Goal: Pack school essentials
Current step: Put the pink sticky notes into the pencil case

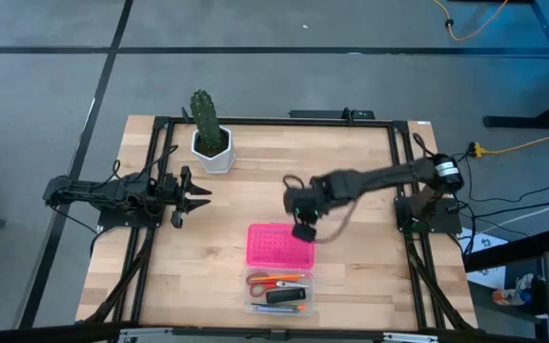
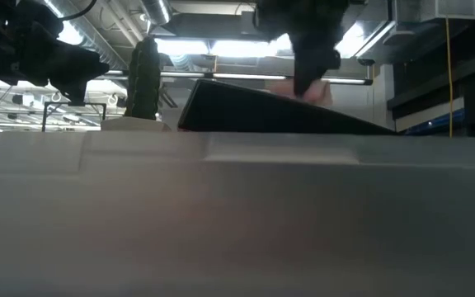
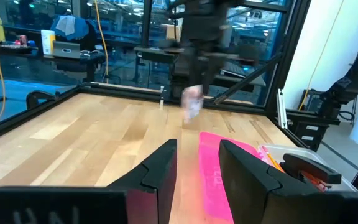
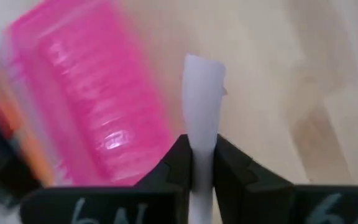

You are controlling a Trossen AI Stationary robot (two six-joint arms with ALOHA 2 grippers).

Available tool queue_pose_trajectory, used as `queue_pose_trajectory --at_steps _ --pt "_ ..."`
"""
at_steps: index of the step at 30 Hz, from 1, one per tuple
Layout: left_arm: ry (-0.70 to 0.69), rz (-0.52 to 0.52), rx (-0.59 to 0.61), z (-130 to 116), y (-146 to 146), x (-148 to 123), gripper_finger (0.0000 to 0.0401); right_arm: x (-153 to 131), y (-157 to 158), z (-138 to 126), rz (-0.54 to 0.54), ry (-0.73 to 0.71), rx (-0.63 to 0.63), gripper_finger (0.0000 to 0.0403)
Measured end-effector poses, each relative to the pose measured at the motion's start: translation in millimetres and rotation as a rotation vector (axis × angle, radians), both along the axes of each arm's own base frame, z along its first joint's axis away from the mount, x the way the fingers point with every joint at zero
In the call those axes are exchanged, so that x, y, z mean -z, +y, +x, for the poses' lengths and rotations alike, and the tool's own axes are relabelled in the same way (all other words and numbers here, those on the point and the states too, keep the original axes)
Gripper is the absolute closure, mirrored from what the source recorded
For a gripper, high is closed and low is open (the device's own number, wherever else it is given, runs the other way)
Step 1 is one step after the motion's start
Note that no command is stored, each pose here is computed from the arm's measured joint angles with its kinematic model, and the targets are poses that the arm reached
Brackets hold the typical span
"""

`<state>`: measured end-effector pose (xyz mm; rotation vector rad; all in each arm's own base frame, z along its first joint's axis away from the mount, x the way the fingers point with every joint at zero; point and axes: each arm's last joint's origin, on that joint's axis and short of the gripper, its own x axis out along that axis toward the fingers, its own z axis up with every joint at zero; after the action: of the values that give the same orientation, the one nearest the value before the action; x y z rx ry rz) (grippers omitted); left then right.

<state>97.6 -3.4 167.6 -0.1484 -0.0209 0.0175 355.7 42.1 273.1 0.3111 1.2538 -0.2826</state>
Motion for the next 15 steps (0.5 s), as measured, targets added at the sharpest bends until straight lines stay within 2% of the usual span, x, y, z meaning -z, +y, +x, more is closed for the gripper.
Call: queue_pose_trajectory --at_steps 7,15 --pt "0.000 0.000 0.000 0 0 0 0.0287 -3 79 -9 -0.064 -0.096 -0.370 0.0360" --pt "0.000 0.000 0.000 0 0 0 0.0287 10 146 -3 -0.102 -0.294 -0.604 0.0360"
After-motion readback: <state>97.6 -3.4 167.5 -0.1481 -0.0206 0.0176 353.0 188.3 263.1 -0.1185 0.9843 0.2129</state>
